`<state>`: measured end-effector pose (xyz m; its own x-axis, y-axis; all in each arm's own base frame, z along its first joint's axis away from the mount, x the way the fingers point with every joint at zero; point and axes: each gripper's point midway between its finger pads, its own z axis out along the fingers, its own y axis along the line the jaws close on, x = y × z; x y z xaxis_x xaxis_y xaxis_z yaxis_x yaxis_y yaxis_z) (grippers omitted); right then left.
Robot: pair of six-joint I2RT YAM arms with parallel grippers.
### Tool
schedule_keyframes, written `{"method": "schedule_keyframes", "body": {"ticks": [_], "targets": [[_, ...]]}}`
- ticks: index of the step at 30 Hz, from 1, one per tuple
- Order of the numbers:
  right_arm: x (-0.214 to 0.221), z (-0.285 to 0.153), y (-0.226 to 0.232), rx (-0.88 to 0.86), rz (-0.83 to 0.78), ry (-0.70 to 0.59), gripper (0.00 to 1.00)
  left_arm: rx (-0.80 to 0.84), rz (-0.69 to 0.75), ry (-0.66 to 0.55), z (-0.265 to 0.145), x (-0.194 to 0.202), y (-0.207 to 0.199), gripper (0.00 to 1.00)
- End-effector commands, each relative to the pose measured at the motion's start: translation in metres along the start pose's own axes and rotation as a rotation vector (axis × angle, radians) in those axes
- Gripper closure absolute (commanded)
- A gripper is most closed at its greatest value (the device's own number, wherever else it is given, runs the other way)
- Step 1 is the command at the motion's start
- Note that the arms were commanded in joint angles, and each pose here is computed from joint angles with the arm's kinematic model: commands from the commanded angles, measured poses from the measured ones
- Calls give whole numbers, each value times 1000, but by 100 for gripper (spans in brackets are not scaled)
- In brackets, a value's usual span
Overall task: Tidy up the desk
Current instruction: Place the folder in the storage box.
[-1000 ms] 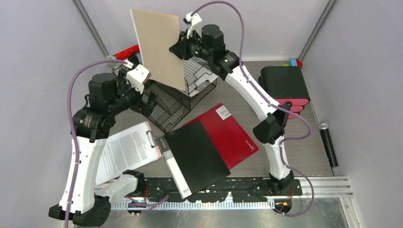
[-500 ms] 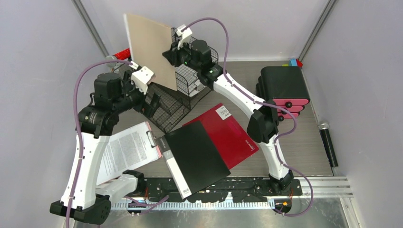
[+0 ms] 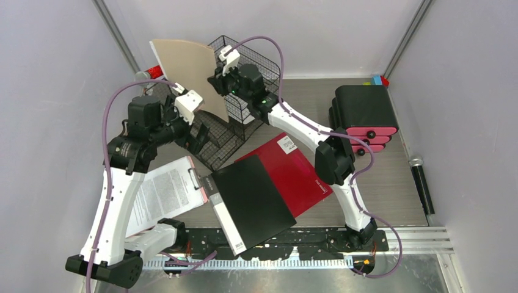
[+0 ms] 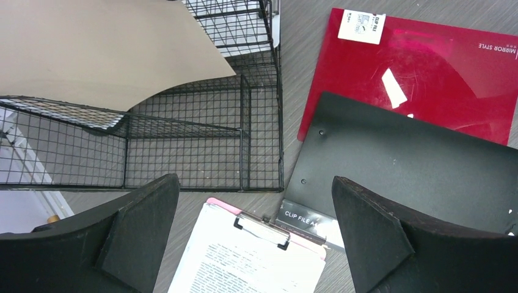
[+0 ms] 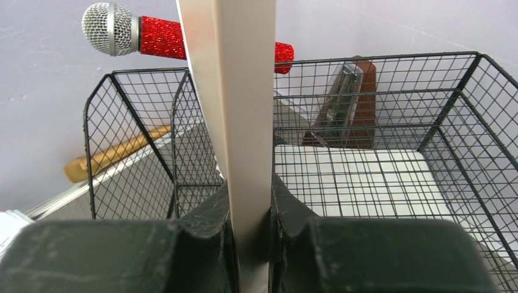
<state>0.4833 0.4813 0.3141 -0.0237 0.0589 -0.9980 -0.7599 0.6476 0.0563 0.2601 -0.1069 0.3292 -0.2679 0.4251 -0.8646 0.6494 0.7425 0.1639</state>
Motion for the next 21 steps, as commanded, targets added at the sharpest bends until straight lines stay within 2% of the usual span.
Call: {"method": "schedule_keyframes", "body": {"ticks": [1,15,21], "targets": [[-42,6,-13,141,-67,-180,100,-2,37,-75,-4,-14,0,0],[0,3,-29,321,12,-104,100,23,40,-83,-6,-14,-6,0],[38,-7,-36,382,32,-20,100,30,38,-89,-6,-15,-7,0]]}}
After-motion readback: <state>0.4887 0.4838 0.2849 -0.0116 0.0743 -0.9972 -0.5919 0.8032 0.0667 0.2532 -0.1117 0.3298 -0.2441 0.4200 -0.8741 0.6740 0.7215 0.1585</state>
